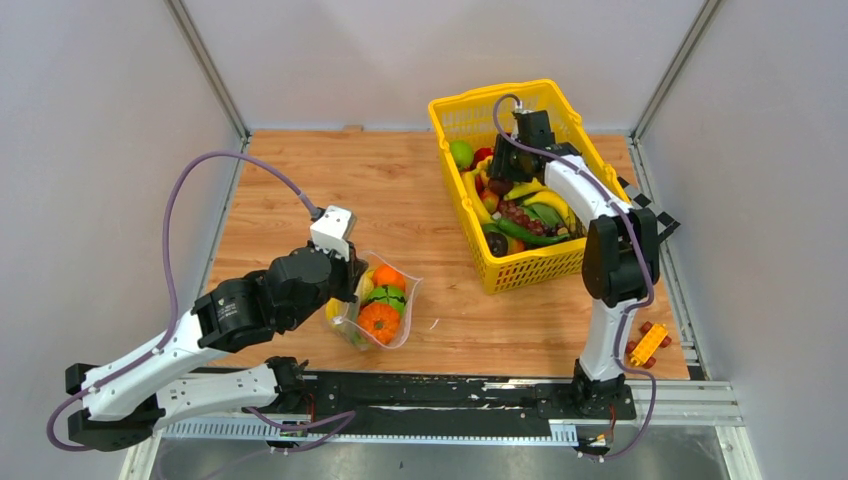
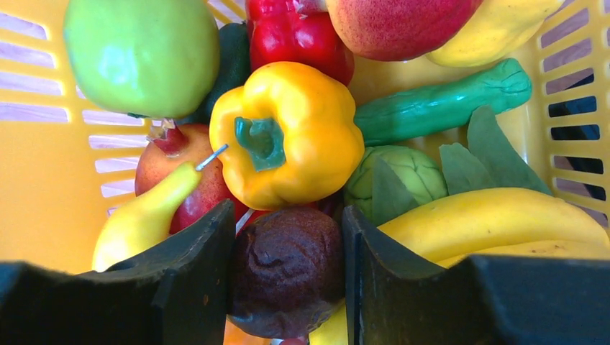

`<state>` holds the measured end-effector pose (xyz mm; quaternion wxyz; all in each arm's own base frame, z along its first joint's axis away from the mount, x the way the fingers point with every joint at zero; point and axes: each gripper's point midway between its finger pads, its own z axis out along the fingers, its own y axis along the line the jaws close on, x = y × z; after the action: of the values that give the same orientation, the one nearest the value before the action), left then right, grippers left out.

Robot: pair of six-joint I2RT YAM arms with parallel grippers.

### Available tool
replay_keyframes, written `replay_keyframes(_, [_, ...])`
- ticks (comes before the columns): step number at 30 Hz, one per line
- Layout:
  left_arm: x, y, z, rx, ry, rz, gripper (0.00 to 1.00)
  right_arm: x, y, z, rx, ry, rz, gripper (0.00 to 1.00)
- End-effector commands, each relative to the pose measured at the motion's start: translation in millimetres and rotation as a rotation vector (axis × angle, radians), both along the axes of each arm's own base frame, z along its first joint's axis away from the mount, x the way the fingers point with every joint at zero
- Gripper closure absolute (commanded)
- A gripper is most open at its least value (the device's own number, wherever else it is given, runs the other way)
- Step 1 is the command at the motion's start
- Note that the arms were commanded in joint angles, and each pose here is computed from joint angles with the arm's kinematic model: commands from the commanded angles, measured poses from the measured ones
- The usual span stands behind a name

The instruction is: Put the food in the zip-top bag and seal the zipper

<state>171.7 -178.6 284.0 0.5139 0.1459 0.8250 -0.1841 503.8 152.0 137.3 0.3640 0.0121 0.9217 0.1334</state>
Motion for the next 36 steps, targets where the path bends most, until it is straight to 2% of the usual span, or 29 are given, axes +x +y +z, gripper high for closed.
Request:
replay_keyframes(1, [1.6,-5.3,9.4,-0.060,-0.016,0.003,0.99,-11.2,-2.6,36.6,0.011,-0.078,-0.010,0.68])
replay_keyframes(4, [1.2,-4.7,9.2,-0.068,-0.016,0.005,0.99,-26.9,1.9,66.7,0.053,-0.151,0.037,0.80])
replay_keyframes(5, [0.9,-5.0,9.0,-0.069,-0.016,0.002,0.99,-33.2,1.9,75.6,0.061,-0.169,0.049,0.80])
replay_keyframes(7, [0.8,-5.8,8.5,-0.074,-0.016,0.000,0.99,-48.5,2.5,99.5,0.078,-0.230,0.088,0.80])
replay_keyframes(13, [-1.0,-9.6,4.8,-0.083,-0.006,-0.015,0.99,-89.4,4.1,128.6,0.133,-0.337,0.167,0.80])
replay_keyframes(19, [-3.1,-11.4,4.0,-0.102,-0.002,-0.026,0.99,-133.0,20.7,161.1,0.283,-0.418,0.270,0.80])
replay_keyframes(22, [-3.3,-13.8,2.6,-0.113,0.000,-0.031,0.99,-170.5,42.4,189.7,0.430,-0.473,0.413,0.80])
replay_keyframes(25, [-3.2,-17.7,3.1,-0.121,0.002,-0.040,0.99,-208.0,62.0,202.6,0.505,-0.483,0.558,0.80])
replay_keyframes(32, [-1.7,-23.9,9.1,-0.154,-0.001,-0.040,0.99,-302.5,127.4,214.8,0.445,-0.591,0.876,0.78])
replay_keyframes(36, [-2.8,-26.2,16.5,-0.199,0.002,-0.039,0.99,-336.7,158.0,216.4,0.394,-0.666,0.971,0.78])
